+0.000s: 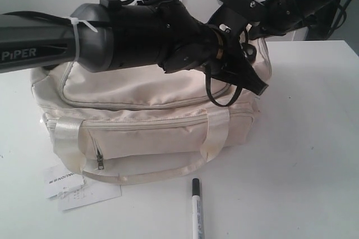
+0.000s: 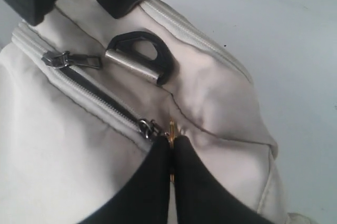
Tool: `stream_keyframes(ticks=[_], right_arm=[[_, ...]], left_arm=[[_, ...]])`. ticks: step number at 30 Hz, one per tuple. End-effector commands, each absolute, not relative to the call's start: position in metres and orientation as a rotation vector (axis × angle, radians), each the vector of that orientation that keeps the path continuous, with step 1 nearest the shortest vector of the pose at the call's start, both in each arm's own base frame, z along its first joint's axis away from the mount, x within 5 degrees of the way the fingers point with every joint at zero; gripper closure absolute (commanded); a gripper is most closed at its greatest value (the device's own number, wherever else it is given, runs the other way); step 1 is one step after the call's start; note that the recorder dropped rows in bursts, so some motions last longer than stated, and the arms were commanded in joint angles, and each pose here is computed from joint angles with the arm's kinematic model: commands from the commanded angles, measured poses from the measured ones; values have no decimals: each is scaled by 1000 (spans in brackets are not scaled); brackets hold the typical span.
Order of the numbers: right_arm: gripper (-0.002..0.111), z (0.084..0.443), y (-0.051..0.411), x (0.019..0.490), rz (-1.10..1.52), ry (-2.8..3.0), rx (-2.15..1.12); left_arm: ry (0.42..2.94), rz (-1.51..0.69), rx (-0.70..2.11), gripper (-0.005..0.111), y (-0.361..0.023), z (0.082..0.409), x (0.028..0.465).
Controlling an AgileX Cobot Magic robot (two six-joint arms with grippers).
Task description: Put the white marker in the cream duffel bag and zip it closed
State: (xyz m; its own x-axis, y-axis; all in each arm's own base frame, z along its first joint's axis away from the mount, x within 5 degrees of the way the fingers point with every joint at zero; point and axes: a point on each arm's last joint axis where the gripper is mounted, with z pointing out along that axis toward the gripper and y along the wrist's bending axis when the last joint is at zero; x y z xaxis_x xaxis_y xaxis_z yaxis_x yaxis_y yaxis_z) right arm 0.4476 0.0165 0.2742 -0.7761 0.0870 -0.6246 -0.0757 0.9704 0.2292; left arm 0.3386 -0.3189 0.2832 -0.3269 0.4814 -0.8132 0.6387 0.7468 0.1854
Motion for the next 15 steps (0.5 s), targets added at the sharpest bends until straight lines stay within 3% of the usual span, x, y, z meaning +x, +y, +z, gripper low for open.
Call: stream_keyframes(ticks=[1, 15], right_arm=[[108, 278, 16, 447, 318, 2435, 2], [108, 277, 16, 446, 318, 2443, -1]], left_arm=[[2003, -204, 865, 107, -323, 289, 328], [2031, -127, 937, 107, -321, 295, 315]])
